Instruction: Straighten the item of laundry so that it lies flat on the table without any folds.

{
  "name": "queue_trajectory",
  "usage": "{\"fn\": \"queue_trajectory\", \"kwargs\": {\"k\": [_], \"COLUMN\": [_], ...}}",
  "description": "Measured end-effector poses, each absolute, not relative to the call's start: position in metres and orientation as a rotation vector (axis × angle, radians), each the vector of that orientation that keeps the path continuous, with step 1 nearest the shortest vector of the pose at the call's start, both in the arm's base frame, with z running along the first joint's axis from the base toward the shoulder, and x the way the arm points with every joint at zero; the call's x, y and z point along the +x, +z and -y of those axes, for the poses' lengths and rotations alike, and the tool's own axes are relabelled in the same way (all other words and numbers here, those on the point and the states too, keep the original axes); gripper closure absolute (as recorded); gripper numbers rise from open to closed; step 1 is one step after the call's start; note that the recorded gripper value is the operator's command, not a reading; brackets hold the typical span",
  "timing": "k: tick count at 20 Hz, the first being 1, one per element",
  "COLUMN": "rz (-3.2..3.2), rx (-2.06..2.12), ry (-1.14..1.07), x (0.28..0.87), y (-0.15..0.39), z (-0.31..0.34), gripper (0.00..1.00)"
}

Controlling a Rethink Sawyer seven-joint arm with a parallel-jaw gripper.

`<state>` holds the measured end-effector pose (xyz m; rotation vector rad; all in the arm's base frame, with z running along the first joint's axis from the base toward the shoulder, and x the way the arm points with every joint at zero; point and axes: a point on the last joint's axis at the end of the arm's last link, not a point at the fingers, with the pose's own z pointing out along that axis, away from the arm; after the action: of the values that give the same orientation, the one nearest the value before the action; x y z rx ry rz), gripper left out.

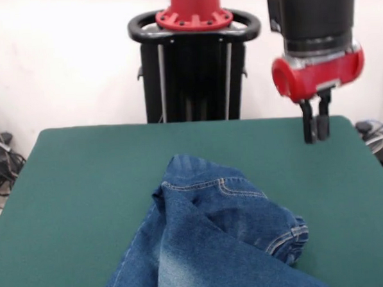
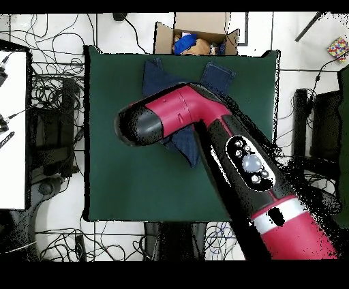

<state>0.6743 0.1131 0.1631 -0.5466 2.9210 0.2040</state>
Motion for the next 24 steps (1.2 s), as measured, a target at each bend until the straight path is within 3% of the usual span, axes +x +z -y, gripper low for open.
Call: {"fn": "queue_trajectory", "kwargs": {"k": [16, 17, 24], "rz": [-3.017, -3.022, -3.024], "rx": [-0.34, -0.325, -0.303], "ry": [0.25, 0.241, 0.204], "x": [0.703, 0.706, 0.714], "y": [0.087, 0.082, 0.075], "z": [-0.083, -0.08, -0.076], "gripper": [1.0, 0.0, 0.0]}}
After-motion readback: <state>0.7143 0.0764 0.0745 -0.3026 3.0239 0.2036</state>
